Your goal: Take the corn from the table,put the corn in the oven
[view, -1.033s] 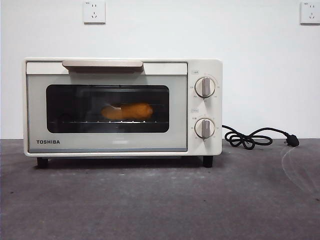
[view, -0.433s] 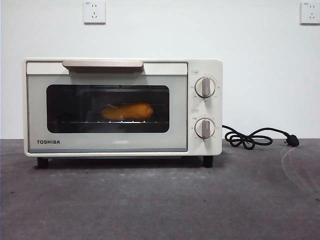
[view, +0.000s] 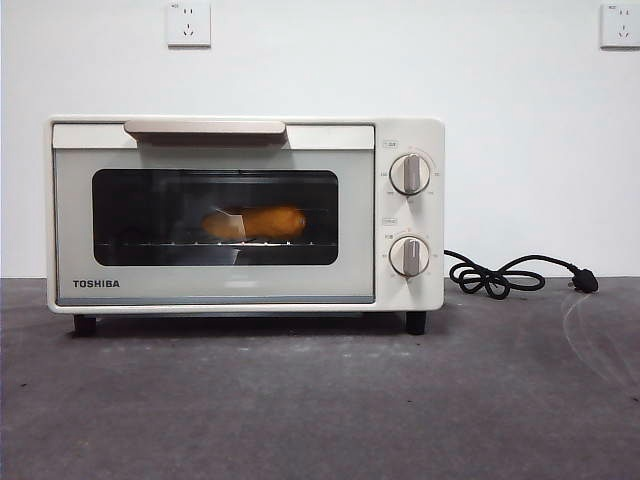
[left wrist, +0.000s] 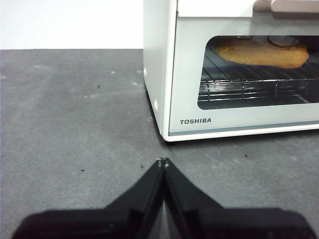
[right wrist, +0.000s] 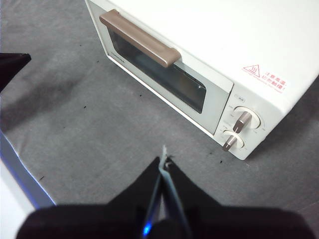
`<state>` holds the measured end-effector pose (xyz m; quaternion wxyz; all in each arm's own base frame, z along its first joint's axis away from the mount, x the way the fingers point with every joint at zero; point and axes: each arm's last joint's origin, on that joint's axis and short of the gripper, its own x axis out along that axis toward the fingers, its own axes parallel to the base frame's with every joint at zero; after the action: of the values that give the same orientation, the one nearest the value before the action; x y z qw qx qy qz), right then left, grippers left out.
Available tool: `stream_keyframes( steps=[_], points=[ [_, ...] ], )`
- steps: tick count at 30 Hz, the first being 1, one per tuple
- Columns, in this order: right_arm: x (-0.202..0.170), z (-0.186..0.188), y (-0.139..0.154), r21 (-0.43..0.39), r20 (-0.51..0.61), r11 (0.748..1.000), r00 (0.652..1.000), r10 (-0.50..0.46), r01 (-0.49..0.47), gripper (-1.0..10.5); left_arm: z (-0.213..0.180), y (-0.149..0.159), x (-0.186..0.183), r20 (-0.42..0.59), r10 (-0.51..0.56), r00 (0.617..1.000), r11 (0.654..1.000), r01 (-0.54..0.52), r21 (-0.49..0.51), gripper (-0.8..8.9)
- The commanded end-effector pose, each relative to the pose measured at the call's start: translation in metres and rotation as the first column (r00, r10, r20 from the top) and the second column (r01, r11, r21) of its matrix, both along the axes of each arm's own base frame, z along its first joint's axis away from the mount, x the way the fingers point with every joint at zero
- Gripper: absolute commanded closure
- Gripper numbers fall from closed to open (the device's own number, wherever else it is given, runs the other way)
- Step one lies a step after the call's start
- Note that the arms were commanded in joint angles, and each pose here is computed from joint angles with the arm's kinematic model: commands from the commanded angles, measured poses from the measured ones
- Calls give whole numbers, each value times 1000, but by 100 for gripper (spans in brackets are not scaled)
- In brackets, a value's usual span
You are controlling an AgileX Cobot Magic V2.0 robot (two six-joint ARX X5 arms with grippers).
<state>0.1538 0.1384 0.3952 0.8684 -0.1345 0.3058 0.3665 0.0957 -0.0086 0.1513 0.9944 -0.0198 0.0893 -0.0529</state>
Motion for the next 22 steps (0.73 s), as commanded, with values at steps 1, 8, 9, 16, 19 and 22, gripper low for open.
stream_keyframes(
  steps=[1,8,9,16,19,22],
  points=[
    [1,-1,1,5,-4,1000,1000,-8,8,948,-2,0,0,3,-2,1000,1000,2,13,817],
    [1,-1,1,5,-4,1000,1000,-8,8,948,-2,0,0,3,-2,1000,1000,2,12,817],
    [1,-1,1,5,-4,1000,1000,-8,8,948,-2,0,0,3,-2,1000,1000,2,12,817],
    [3,2,-3,-33,61,999,998,-14,16,948,-2,0,0,3,-2,1000,1000,2,13,817],
    [11,2,-15,-97,123,995,992,-21,33,948,-2,0,0,3,-2,1000,1000,2,13,817],
    [26,1,-34,-70,110,989,986,-123,131,948,-2,0,0,3,-2,1000,1000,2,13,817]
  ],
)
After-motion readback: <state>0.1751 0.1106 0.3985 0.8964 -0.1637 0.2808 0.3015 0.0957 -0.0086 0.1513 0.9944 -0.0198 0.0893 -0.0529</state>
